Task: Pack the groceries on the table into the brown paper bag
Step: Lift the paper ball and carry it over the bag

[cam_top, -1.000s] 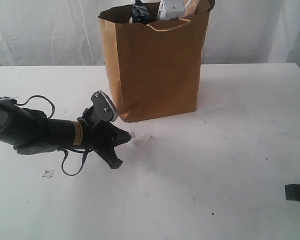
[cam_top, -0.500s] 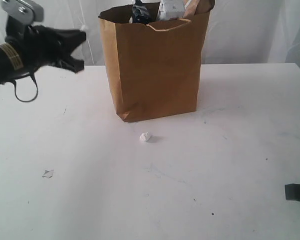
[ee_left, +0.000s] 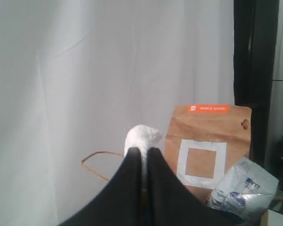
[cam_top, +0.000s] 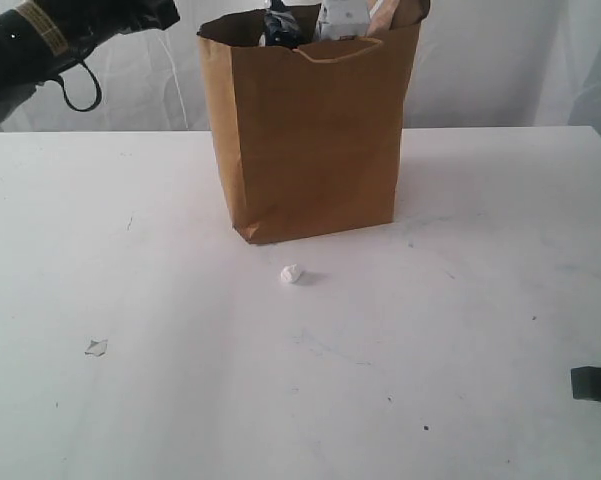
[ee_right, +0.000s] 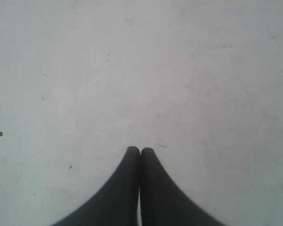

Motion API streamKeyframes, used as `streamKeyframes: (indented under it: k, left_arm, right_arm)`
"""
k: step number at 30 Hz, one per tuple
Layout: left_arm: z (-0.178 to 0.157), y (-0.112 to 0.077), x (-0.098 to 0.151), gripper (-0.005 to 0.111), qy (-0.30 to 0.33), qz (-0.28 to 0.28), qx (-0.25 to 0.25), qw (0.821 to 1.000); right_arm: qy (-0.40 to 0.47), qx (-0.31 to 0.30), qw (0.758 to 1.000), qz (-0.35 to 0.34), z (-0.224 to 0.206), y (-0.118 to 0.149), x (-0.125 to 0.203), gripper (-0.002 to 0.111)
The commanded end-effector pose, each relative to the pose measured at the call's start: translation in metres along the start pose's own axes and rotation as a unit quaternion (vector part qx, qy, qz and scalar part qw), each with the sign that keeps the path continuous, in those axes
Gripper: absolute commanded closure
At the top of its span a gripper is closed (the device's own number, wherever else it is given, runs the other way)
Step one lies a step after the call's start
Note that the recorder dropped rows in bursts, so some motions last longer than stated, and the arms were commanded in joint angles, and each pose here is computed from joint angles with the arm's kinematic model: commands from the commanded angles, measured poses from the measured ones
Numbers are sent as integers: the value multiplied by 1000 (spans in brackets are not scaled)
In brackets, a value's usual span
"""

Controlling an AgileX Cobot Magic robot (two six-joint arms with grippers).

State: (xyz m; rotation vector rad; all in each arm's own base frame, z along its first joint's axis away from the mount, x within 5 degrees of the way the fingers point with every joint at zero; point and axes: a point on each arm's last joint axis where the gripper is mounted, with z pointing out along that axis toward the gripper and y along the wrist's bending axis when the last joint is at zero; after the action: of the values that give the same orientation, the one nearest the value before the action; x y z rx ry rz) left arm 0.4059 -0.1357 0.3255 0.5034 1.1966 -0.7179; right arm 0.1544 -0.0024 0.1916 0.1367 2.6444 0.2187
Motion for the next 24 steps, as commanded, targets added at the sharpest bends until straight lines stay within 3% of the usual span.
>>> streamKeyframes:
  k: [1, 4, 10, 12, 19, 24]
  left_arm:
    - [16, -3, 11, 107, 32, -12, 73, 997]
    - [22, -1, 18, 107, 44, 9, 94, 995]
    - [31, 11, 33, 104, 67, -18, 73, 995]
    - [33, 13, 36, 94, 72, -13, 75, 995]
    - [34, 13, 41, 41, 80, -10, 86, 993]
    - [34, 11, 41, 33, 81, -6, 94, 992]
  right_arm:
    - [0, 0, 1000, 4, 1, 0, 2, 108]
    - [0, 0, 1000, 4, 1, 0, 2, 108]
    - [0, 0, 1000, 4, 1, 0, 2, 108]
    - [0, 0, 1000, 4, 1, 0, 2, 108]
    - [0, 0, 1000, 4, 1, 0, 2, 108]
    - [0, 0, 1000, 4, 1, 0, 2, 108]
